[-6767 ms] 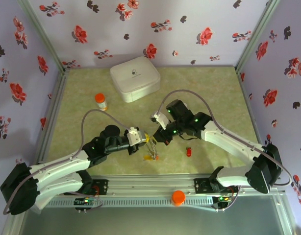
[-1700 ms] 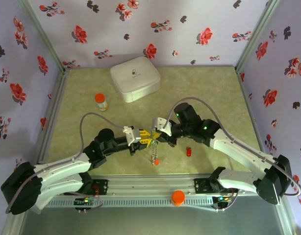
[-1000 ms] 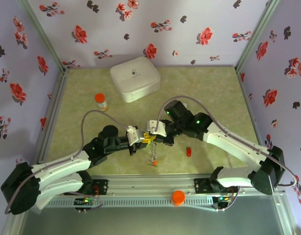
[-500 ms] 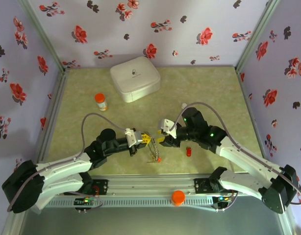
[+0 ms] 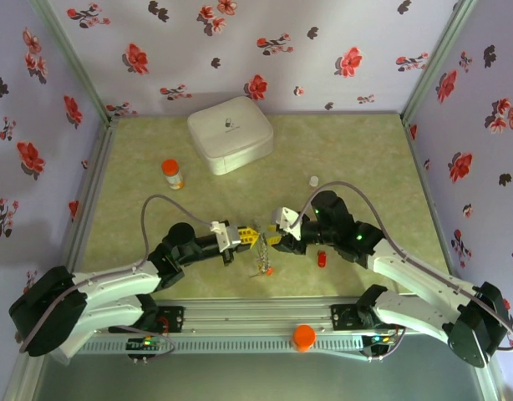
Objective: Put the keys on the keyring
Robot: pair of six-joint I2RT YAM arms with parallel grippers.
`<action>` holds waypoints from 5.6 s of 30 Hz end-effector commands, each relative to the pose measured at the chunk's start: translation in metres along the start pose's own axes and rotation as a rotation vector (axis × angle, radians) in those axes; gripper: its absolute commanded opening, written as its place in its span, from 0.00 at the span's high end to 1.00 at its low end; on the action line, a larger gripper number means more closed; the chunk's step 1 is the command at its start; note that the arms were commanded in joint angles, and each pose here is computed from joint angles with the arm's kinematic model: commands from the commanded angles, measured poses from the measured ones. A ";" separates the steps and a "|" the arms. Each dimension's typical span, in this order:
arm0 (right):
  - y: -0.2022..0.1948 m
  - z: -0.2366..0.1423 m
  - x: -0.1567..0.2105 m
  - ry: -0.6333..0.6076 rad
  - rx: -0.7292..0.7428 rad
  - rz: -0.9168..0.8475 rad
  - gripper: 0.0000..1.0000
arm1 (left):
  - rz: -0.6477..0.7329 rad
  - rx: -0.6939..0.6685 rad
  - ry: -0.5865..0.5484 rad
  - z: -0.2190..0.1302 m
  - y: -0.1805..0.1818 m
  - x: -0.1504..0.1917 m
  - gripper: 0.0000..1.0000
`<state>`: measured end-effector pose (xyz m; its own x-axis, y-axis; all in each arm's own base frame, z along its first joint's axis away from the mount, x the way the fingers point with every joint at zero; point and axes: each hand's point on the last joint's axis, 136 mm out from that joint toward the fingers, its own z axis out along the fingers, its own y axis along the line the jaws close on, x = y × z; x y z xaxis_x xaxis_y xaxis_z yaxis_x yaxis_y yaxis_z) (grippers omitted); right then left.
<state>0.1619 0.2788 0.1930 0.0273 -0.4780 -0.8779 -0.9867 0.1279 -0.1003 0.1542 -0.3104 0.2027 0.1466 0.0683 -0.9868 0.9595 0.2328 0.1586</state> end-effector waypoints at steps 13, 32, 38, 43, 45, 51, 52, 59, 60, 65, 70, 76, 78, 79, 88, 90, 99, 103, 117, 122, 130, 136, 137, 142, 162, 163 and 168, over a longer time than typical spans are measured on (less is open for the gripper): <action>0.006 -0.004 -0.025 -0.044 -0.045 -0.053 0.88 | 0.048 0.029 -0.084 0.001 -0.002 -0.021 1.00; 0.011 -0.002 -0.019 0.004 -0.074 -0.067 0.87 | 0.056 0.031 -0.092 0.001 -0.002 -0.024 1.00; 0.004 -0.004 -0.018 0.016 -0.034 -0.076 1.00 | 0.057 0.035 -0.100 0.000 -0.003 -0.026 1.00; 0.000 0.002 -0.002 0.102 -0.033 -0.049 1.00 | 0.053 0.056 -0.123 0.000 -0.006 -0.034 1.00; 0.002 0.006 0.001 0.117 -0.055 -0.036 1.00 | 0.065 0.063 -0.159 0.002 -0.005 -0.048 1.00; 0.004 0.002 -0.010 0.065 -0.049 -0.047 0.93 | 0.068 0.059 -0.178 0.001 -0.004 -0.054 1.00; 0.003 -0.001 -0.012 0.048 -0.033 -0.048 0.86 | 0.067 0.057 -0.172 0.002 -0.004 -0.051 1.00; 0.008 -0.011 -0.030 -0.087 -0.047 -0.015 0.71 | 0.059 0.061 -0.163 0.005 -0.003 -0.045 1.00; 0.009 -0.009 -0.031 -0.092 -0.061 -0.004 0.71 | 0.059 0.062 -0.167 0.006 -0.003 -0.046 1.00; 0.008 -0.002 -0.033 -0.104 -0.084 0.008 0.73 | 0.055 0.068 -0.168 0.006 -0.004 -0.046 1.00; 0.008 -0.001 -0.031 -0.093 -0.087 0.010 0.81 | 0.055 0.067 -0.167 0.006 -0.004 -0.046 1.00; 0.008 -0.003 -0.029 -0.066 -0.083 -0.003 1.00 | 0.041 0.035 -0.153 0.006 0.001 -0.042 1.00; 0.005 -0.004 -0.028 -0.039 -0.065 -0.023 1.00 | 0.028 0.009 -0.112 0.006 0.005 -0.033 0.78; 0.004 -0.005 -0.027 -0.019 -0.059 -0.030 1.00 | 0.031 0.002 -0.082 0.006 0.006 -0.028 0.72; -0.002 -0.007 -0.025 0.189 -0.041 -0.151 1.00 | 0.024 0.056 0.251 0.002 0.000 0.018 0.74; 0.000 -0.005 -0.028 0.197 -0.051 -0.171 1.00 | 0.029 0.054 0.243 0.003 0.001 0.015 0.74; 0.005 0.000 -0.029 0.250 -0.083 -0.230 1.00 | 0.048 0.066 0.189 0.006 0.000 0.000 0.78; 0.006 0.004 -0.032 0.242 -0.086 -0.242 1.00 | 0.038 0.072 0.182 0.006 0.000 -0.001 0.78; 0.010 0.003 -0.042 0.153 -0.077 -0.207 0.87 | 0.036 0.072 0.141 0.007 -0.001 -0.008 1.00; 0.000 -0.021 -0.055 -0.080 -0.062 -0.015 0.71 | 0.031 0.045 0.064 0.005 0.001 -0.015 1.00; 0.000 -0.018 -0.023 -0.034 -0.009 0.067 0.65 | 0.049 0.035 -0.020 0.004 0.000 -0.020 1.00; 0.001 -0.013 -0.018 -0.035 -0.022 0.063 0.65 | 0.047 0.064 -0.021 0.004 -0.005 -0.019 1.00; 0.001 -0.012 -0.017 -0.033 -0.025 0.061 0.66 | 0.048 0.065 -0.021 0.004 -0.005 -0.018 1.00; 0.002 -0.010 -0.019 -0.029 -0.041 0.064 0.71 | 0.050 0.071 -0.026 0.004 -0.006 -0.019 1.00; 0.001 -0.002 -0.004 0.040 -0.055 0.089 0.97 | 0.063 0.095 -0.056 0.004 -0.010 -0.029 1.00; 0.001 -0.001 -0.001 0.050 -0.060 0.095 0.97 | 0.065 0.098 -0.064 0.004 -0.010 -0.031 1.00; 0.004 0.004 -0.002 0.047 -0.083 0.105 0.95 | 0.077 0.109 -0.085 0.006 -0.011 -0.037 1.00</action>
<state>0.1602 0.2810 0.1892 -0.0839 -0.5017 -0.8609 -0.9924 0.1203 0.0266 0.1470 -0.3171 0.2032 0.1590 0.1131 -0.9808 0.9731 0.1500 0.1751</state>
